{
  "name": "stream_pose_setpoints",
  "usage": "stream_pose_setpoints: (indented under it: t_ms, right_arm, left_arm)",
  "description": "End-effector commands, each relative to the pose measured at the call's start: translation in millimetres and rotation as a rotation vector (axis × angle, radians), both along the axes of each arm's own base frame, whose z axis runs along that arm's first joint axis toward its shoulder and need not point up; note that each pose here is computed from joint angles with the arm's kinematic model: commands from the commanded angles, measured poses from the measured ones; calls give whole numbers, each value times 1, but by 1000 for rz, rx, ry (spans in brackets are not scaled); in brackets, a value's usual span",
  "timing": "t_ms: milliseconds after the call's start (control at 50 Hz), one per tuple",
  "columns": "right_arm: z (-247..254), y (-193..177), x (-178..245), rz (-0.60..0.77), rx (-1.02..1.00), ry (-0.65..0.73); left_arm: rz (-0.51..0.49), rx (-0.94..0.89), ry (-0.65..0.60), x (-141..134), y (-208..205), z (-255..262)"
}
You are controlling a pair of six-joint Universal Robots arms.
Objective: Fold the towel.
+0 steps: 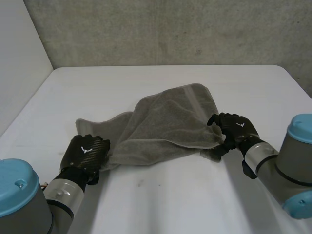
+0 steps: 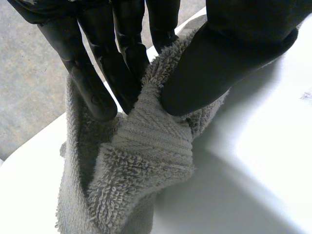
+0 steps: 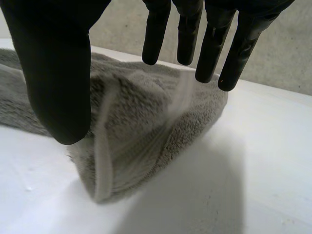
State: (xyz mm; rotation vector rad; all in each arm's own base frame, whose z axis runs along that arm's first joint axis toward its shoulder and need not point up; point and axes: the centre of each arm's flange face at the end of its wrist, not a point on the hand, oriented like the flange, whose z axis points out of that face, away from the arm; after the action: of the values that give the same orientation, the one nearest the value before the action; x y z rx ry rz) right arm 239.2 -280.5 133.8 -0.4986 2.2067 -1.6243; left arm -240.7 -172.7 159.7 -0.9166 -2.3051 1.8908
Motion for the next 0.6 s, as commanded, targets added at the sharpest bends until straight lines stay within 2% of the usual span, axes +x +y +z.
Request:
stream_pose_setpoints:
  t_ms: [20, 180, 340, 440, 540, 600]
  right_arm:
    - [-11, -15, 6, -28, 4, 11]
    - [4, -33, -1, -111, -134, 28]
    - [33, -22, 2, -3, -307, 203]
    - [33, -10, 4, 105, -310, 383]
    - [35, -20, -9, 86, -325, 442]
    - [39, -30, -22, 48, -336, 458]
  left_arm:
    - [0, 12, -6, 2, 3, -4]
    - [-9, 55, -32, 6, 14, -15]
    - [-26, 40, -22, 6, 22, -8]
    - [-11, -71, 56, 6, 14, 24]
    - [71, -140, 176, 14, -14, 54]
    - [67, -136, 234, 15, -25, 61]
